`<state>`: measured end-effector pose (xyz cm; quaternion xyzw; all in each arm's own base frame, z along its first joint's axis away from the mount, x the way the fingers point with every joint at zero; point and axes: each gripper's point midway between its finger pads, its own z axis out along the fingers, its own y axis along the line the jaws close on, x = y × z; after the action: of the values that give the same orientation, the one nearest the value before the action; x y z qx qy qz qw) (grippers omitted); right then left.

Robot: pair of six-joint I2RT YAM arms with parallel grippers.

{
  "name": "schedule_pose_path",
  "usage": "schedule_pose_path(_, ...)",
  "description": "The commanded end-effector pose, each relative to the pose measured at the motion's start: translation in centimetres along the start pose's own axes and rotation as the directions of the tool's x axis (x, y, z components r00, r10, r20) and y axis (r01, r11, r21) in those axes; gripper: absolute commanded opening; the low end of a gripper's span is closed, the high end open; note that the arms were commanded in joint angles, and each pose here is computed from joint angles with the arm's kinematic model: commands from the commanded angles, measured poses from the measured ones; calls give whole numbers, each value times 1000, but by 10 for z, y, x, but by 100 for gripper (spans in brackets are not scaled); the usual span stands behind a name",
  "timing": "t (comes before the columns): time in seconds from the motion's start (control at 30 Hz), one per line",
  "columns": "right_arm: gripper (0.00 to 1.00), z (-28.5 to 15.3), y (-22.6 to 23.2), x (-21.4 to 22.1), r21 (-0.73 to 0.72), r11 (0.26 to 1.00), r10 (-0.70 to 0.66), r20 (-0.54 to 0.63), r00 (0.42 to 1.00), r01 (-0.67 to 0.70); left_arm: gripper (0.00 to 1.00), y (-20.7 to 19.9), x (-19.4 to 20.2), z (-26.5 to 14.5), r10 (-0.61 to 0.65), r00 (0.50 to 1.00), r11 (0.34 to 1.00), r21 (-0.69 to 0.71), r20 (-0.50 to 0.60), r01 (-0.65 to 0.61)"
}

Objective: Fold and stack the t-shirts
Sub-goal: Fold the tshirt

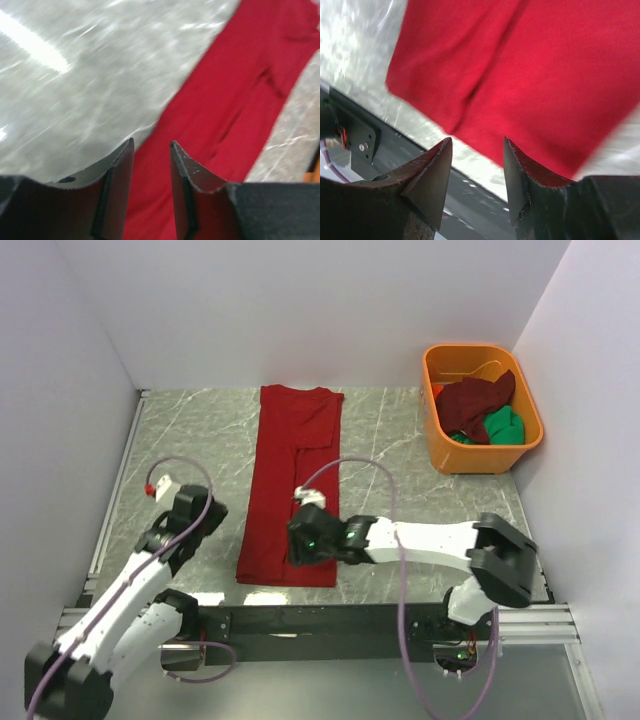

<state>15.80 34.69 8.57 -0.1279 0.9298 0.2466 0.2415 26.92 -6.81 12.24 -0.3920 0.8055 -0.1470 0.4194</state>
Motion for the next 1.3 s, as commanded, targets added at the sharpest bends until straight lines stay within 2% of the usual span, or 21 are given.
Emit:
schedule_pose_path(0.0, 51, 14, 36, -8, -11, 999, 38, 64, 997, -37, 40, 32, 9, -16, -54, 999, 997, -48, -9, 53)
schedule_pose_path(0.1, 49, 28, 48, 5, 16, 1000, 2, 26, 1000, -2, 40, 51, 8, -20, -84, 996, 989, -122, 19, 86)
schedule_pose_path(0.2, 49, 39, 53, 14, 54, 998, -31, 9, 999, 30, 45, 62, 9, -22, -88, 996, 979, -182, 23, 90)
schedule_pose_path(0.5, 48, 53, 48, 25, 139, 988, -66, -18, 998, 68, 44, 59, 32, -12, -69, 995, 989, -133, -69, 60)
schedule_pose_path(0.6, 45, 55, 45, 30, 149, 986, -72, -33, 997, 76, 43, 58, 36, -11, -68, 994, 991, -119, -85, 57)
schedule_pose_path(0.8, 31, 54, 35, 44, 159, 984, -72, -59, 996, 80, 41, 54, 43, -9, -58, 991, 994, -100, -117, 46)
schedule_pose_path(0.9, 17, 53, 32, 48, 157, 985, -67, -67, 996, 77, 41, 54, 46, -7, -51, 990, 994, -98, -134, 38)
schedule_pose_path(0.93, 10, 51, 32, 47, 154, 985, -64, -64, 996, 74, 41, 54, 48, -6, -47, 989, 995, -97, -140, 33)
schedule_pose_path(1.03, 2, 47, 30, 49, 145, 987, -58, -63, 996, 66, 40, 55, 52, -5, -34, 986, 995, -96, -161, 18)
schedule_pose_path(1.27, 1, 40, 25, 54, 131, 990, -49, -70, 996, 58, 40, 53, 65, -5, 2, 975, 998, -59, -221, -15)
